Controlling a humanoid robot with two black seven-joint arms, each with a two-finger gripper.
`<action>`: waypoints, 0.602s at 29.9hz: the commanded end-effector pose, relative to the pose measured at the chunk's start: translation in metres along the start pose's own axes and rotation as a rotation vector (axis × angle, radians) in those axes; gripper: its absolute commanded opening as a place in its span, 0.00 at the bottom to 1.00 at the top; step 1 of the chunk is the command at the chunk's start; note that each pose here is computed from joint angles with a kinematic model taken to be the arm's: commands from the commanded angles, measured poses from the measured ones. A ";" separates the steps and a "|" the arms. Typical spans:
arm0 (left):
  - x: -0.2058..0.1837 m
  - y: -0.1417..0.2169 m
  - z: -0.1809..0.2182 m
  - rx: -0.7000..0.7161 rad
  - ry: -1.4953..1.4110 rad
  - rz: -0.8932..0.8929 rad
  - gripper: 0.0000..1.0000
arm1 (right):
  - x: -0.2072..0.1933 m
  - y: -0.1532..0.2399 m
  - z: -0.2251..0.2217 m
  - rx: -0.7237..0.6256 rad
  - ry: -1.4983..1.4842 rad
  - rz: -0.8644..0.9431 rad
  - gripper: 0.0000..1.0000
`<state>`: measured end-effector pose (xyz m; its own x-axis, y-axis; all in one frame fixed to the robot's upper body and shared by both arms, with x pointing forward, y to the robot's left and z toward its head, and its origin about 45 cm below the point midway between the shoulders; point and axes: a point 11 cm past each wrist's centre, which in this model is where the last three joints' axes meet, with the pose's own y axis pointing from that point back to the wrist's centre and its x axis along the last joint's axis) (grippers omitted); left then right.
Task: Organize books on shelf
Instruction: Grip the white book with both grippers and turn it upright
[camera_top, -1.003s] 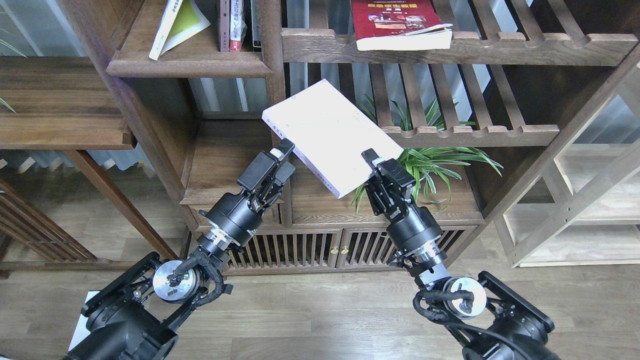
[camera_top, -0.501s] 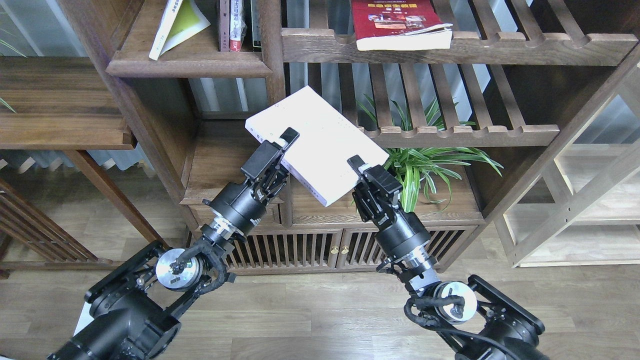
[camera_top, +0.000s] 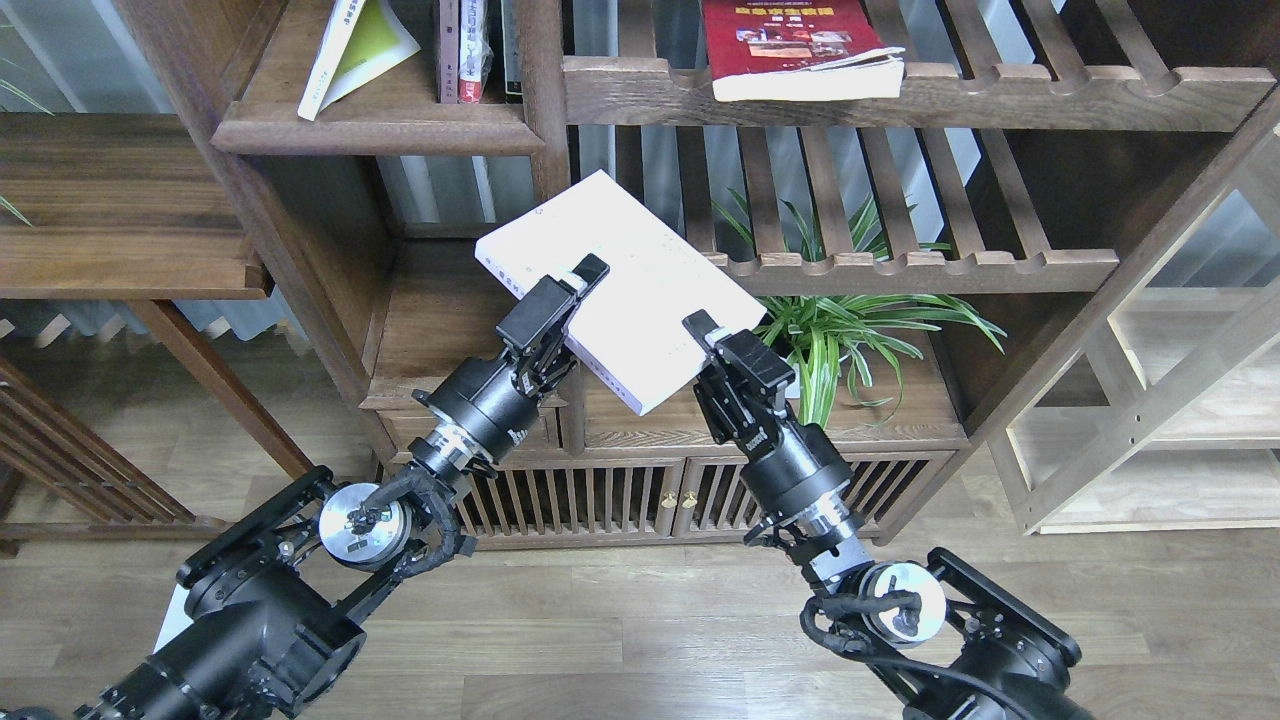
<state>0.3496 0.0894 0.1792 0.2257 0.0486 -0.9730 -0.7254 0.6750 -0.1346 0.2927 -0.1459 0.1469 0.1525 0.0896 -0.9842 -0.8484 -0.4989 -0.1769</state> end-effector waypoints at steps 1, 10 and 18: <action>-0.003 -0.003 0.000 0.005 -0.005 -0.009 0.77 | -0.001 -0.001 0.000 -0.002 0.002 -0.003 0.04; -0.006 -0.004 0.000 0.009 -0.001 -0.023 0.53 | -0.003 -0.005 0.001 -0.012 0.007 -0.010 0.04; -0.008 -0.005 -0.004 0.018 0.000 -0.038 0.34 | -0.004 -0.005 0.001 -0.012 0.007 -0.012 0.04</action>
<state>0.3498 0.0844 0.1855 0.2451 0.0312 -0.9690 -0.7098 0.6866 -0.1574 0.2958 -0.1431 0.1510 0.1653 0.0892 -0.9822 -0.8407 -0.5079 -0.1877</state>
